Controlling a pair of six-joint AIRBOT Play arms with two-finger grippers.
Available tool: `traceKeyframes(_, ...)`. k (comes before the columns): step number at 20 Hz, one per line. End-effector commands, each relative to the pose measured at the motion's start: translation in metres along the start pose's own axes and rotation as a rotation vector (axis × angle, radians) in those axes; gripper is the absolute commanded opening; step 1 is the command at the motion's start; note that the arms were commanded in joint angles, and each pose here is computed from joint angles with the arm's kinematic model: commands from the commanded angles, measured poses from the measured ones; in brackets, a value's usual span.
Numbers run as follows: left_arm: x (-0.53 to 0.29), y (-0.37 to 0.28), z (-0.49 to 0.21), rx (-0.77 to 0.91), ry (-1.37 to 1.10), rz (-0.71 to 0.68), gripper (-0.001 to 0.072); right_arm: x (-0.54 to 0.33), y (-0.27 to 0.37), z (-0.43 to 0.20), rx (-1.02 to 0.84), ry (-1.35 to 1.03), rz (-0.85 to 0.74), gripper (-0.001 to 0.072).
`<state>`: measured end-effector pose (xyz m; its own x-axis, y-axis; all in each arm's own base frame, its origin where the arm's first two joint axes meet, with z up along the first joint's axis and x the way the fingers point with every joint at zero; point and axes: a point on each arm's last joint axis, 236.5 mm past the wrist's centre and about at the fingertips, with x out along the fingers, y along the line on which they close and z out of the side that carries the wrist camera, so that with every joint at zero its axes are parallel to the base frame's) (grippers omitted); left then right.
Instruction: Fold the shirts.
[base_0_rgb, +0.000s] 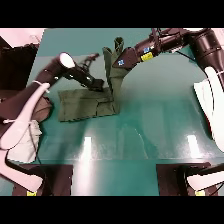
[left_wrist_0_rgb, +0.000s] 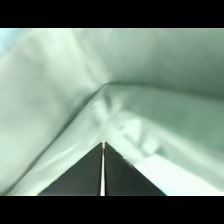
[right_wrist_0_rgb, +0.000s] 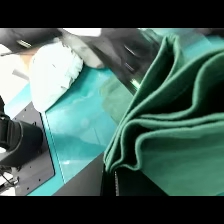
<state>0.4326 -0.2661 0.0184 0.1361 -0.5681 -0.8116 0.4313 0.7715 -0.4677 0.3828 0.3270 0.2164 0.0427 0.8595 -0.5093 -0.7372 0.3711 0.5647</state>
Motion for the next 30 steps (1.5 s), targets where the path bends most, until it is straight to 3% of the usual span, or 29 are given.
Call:
traceKeyframes(1,-0.087,0.036,-0.003,0.062,-0.044,0.197,0.0025,0.009,0.006,0.010,-0.015,-0.037,-0.003,0.0012)
traceKeyframes(8,-0.248,0.058,-0.010,0.037,-0.296,0.419,0.0025,0.098,0.024,0.009,-0.042,-0.037,0.049,0.0013)
traceKeyframes(14,-0.273,0.052,-0.033,0.017,-0.281,0.432,0.0026,0.226,0.026,-0.013,-0.101,-0.067,0.047,0.0019)
traceKeyframes(15,-0.272,0.052,-0.033,0.015,-0.280,0.431,0.0026,0.244,0.027,-0.015,-0.100,-0.085,0.040,0.0061)
traceKeyframes(17,-0.272,0.051,-0.033,0.009,-0.282,0.428,0.0026,0.273,0.037,-0.019,-0.123,-0.103,0.048,0.0447)
traceKeyframes(18,-0.272,0.051,-0.033,0.009,-0.282,0.428,0.0026,0.279,0.047,-0.020,-0.142,-0.093,0.068,0.0488)
traceKeyframes(21,-0.272,0.051,-0.033,0.009,-0.282,0.428,0.0026,0.252,0.051,-0.018,-0.152,-0.066,0.077,0.0482)
traceKeyframes(24,-0.272,0.051,-0.033,0.009,-0.282,0.427,0.0026,0.199,0.005,-0.038,-0.062,0.020,0.025,0.0440)
traceKeyframes(30,-0.272,0.051,-0.032,0.010,-0.288,0.425,0.0026,0.096,-0.136,-0.121,0.402,0.106,-0.200,0.0441)
